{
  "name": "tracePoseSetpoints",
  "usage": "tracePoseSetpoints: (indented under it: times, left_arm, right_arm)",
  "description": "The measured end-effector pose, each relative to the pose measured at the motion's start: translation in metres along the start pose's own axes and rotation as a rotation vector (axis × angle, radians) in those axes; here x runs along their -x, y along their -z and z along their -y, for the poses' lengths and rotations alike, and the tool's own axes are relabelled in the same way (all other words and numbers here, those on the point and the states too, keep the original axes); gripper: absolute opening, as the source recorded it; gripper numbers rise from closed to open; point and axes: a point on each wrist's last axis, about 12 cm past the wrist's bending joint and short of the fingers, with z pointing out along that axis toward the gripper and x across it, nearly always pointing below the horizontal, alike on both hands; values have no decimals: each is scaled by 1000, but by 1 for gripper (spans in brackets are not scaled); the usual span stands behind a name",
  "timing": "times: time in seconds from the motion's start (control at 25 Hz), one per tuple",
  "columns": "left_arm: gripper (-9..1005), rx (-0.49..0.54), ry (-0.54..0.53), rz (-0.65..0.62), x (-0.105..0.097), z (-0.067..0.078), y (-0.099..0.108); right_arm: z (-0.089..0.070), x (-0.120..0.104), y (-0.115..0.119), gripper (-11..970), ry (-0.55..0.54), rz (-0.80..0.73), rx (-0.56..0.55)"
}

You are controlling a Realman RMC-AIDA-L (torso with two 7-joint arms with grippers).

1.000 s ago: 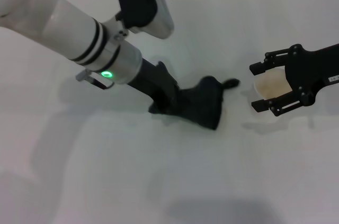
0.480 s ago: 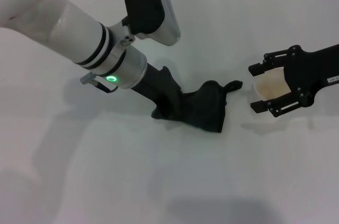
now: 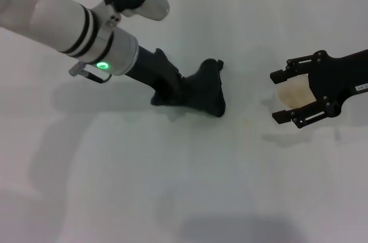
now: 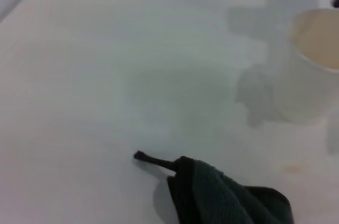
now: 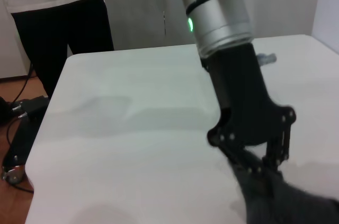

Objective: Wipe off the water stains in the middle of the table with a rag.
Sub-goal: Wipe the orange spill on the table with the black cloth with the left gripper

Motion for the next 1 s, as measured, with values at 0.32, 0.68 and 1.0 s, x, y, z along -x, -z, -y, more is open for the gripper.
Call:
tracePoseSetpoints:
  times: [0.32,0.68,1.0]
  left_arm:
    - [91,-96,-105,-15,20,27,-23]
    - [96,-83,-96,-9,22,27,-25]
    - [101,-23,18,38,3,8,0]
  right_arm:
    - [0,1,-2,830,2,2,2]
    - [0,1,-3,830,5,4,2]
    - [0,-1,-2,830,1,2,-4]
